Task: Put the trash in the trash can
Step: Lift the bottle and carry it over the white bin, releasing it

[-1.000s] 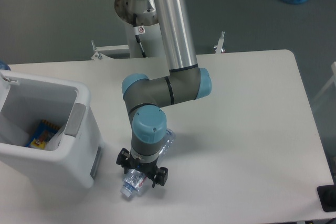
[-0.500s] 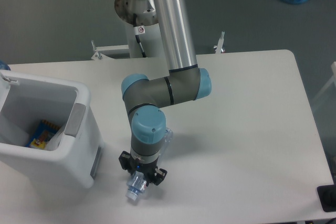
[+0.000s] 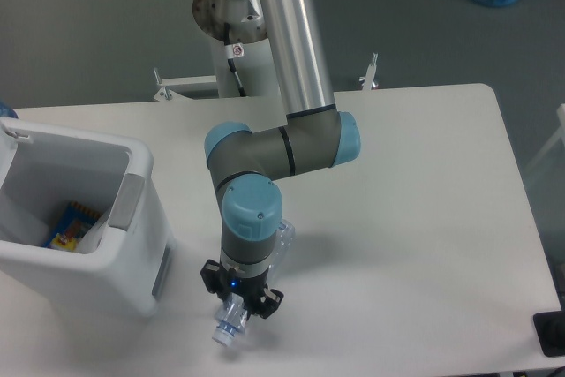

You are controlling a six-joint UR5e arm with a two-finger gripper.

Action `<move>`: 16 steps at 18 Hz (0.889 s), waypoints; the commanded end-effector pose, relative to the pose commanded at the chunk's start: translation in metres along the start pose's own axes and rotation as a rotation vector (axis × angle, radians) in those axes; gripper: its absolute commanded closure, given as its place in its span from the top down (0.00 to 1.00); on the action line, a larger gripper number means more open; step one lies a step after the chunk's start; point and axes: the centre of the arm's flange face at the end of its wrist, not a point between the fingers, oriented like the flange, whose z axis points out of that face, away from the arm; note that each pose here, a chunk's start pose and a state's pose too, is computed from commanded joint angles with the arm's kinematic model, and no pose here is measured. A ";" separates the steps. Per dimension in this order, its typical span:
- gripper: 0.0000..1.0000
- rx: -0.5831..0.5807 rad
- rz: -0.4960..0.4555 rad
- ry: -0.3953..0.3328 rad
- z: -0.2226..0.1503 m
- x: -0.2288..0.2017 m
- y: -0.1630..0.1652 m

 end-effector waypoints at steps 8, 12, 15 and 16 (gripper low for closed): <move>0.04 0.277 -0.096 0.052 -0.100 -0.034 -0.042; 0.04 0.399 -0.157 0.083 -0.153 -0.039 -0.063; 0.04 0.511 -0.211 0.141 -0.205 -0.035 -0.077; 0.04 0.545 -0.213 0.157 -0.222 -0.031 -0.082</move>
